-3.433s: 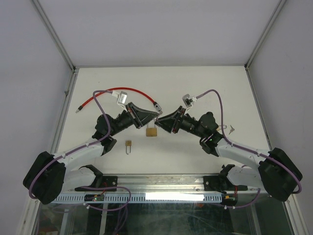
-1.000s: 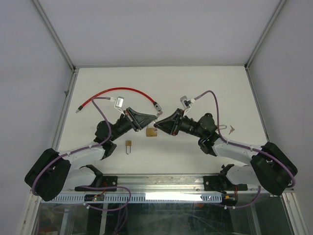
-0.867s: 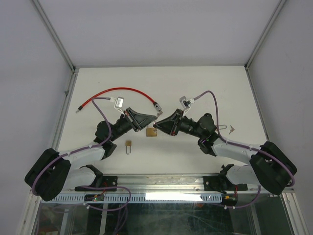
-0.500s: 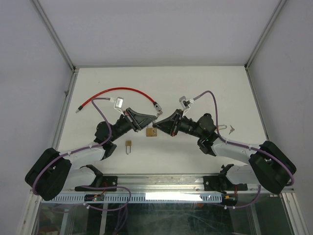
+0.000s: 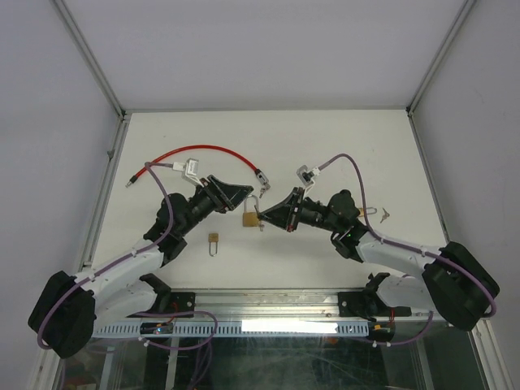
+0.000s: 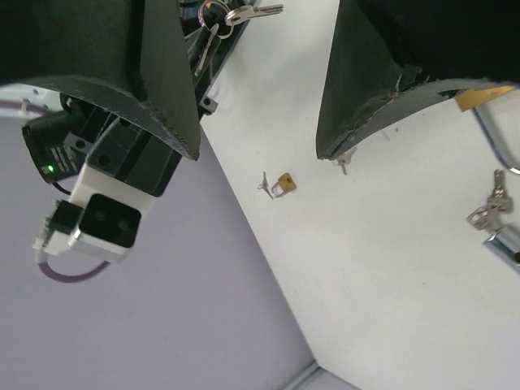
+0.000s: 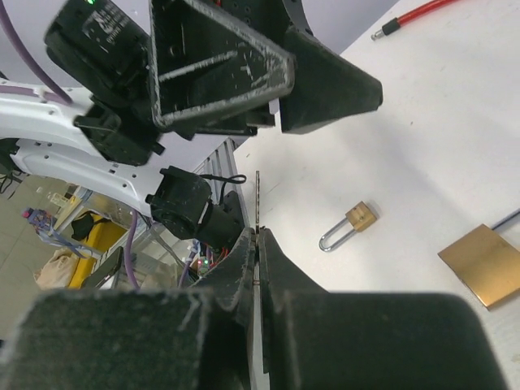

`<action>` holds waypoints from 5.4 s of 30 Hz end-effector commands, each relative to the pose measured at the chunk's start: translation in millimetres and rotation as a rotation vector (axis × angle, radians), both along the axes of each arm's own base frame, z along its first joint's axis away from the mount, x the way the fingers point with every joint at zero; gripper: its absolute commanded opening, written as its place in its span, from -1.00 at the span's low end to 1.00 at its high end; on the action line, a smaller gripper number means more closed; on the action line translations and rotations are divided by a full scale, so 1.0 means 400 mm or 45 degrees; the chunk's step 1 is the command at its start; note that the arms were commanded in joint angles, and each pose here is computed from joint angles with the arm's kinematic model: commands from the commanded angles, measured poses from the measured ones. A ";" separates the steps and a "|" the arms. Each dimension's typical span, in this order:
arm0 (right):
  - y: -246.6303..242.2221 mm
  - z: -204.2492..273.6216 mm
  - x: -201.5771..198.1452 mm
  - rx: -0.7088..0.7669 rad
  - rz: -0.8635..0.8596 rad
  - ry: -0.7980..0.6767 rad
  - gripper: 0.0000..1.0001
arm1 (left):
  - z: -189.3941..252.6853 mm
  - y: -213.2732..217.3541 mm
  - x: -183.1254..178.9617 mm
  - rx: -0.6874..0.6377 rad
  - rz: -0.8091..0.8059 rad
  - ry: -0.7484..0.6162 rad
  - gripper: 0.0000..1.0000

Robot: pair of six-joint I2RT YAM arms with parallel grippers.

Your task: Unlock with the key

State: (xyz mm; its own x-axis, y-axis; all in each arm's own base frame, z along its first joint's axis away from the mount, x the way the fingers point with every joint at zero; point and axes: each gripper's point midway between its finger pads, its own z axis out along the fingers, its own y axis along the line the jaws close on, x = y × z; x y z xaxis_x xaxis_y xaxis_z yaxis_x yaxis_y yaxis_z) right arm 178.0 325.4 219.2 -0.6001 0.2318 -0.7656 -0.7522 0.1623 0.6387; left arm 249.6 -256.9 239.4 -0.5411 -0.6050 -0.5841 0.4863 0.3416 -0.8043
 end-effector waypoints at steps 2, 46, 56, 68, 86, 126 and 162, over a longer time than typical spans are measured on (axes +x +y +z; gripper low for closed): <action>-0.017 0.002 -0.004 -0.027 -0.021 -0.010 -1.00 | -0.040 0.052 0.048 0.245 0.189 0.156 0.37; -0.181 -0.156 0.109 -0.271 -0.422 0.121 -1.00 | -0.494 -0.025 0.085 1.465 0.128 1.048 0.84; -0.183 -0.163 0.113 -0.271 -0.412 0.134 -1.00 | -0.550 -0.029 0.071 1.552 0.120 1.090 0.70; -0.172 -0.169 0.113 -0.290 -0.375 0.151 -1.00 | -0.581 -0.044 0.034 1.488 0.110 1.165 0.05; -0.059 -0.190 0.069 -0.356 -0.190 0.260 -1.00 | -0.345 -0.073 0.108 0.937 0.192 1.096 -0.44; 0.006 -0.257 0.132 -0.345 -0.244 0.518 -1.00 | -0.253 -0.111 0.109 0.671 0.109 1.016 -0.55; -0.005 -0.257 0.174 -0.219 -0.290 0.665 -1.00 | -0.220 -0.129 0.087 0.581 0.094 0.925 -0.63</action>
State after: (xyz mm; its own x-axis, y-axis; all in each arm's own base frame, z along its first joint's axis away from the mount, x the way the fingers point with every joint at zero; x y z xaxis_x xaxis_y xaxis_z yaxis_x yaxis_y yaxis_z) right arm 228.4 320.1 96.0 -0.8891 0.2268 -0.3975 -0.2590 0.4667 0.8456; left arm 283.7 -288.0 105.5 -0.8624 -0.4200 -0.2828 -0.2072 0.8024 -0.5597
